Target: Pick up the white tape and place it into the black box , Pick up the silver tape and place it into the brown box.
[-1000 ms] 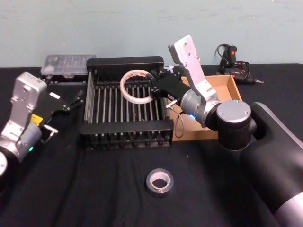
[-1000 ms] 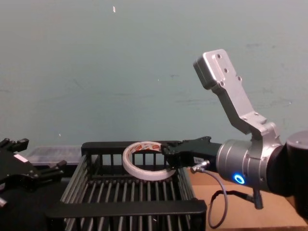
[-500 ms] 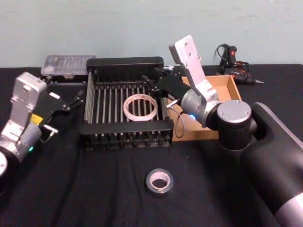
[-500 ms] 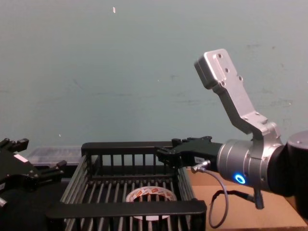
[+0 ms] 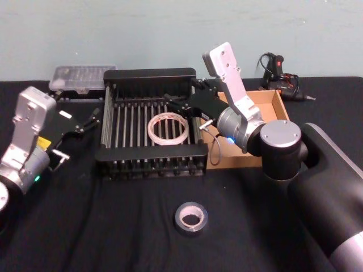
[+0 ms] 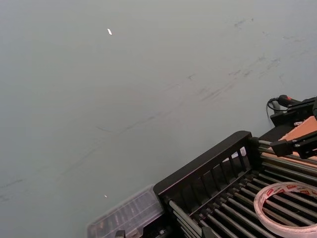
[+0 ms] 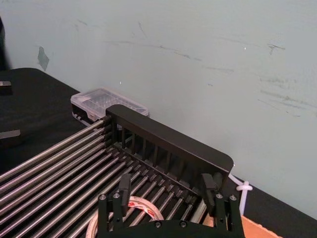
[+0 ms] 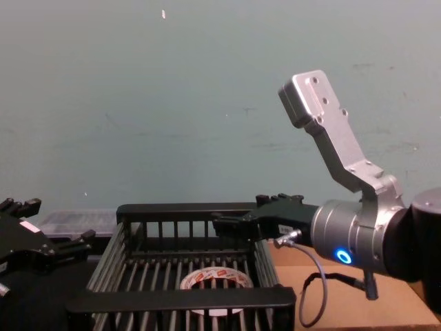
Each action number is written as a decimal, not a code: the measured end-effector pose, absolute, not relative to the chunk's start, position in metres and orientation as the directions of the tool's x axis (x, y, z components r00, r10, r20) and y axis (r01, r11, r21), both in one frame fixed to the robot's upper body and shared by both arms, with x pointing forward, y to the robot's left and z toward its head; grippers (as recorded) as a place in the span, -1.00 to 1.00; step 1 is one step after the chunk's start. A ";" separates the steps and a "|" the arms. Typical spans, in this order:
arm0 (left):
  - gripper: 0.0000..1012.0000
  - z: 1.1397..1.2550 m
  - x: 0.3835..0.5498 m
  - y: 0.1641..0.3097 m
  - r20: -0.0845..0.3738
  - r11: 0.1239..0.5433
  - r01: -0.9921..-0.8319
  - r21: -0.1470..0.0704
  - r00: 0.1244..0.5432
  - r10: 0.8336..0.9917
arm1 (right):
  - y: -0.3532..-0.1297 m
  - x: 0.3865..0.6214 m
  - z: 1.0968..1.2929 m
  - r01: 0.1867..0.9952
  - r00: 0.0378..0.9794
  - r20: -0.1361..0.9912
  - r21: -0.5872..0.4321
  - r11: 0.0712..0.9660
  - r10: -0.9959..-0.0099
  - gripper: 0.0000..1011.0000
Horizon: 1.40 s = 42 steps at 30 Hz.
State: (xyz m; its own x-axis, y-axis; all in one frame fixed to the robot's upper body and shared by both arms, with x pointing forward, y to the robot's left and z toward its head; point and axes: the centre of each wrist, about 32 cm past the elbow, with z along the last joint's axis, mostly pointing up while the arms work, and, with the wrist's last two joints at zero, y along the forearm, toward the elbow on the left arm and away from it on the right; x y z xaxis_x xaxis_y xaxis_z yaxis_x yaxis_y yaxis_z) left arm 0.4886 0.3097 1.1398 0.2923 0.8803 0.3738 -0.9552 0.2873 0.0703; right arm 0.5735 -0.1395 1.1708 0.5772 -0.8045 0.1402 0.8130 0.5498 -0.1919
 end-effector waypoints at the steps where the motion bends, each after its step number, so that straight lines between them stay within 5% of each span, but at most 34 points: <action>1: 0.98 1.140 0.489 0.310 0.374 0.287 -0.955 0.070 0.292 0.880 | -0.140 0.573 1.171 0.813 0.577 0.140 -0.192 0.550 -0.805 0.78; 5: 0.98 1.140 0.489 0.310 0.374 0.287 -0.955 0.070 0.292 0.880 | -0.139 0.573 1.171 0.813 0.577 0.140 -0.192 0.550 -0.805 0.98; 23: 0.98 1.140 0.489 0.310 0.374 0.287 -0.955 0.070 0.292 0.880 | -0.139 0.573 1.171 0.810 0.581 0.138 -0.191 0.554 -0.802 0.98; 42: 0.98 1.140 0.489 0.310 0.374 0.287 -0.955 0.070 0.292 0.880 | -0.146 0.540 1.178 0.781 0.620 0.121 -0.185 0.596 -0.775 0.98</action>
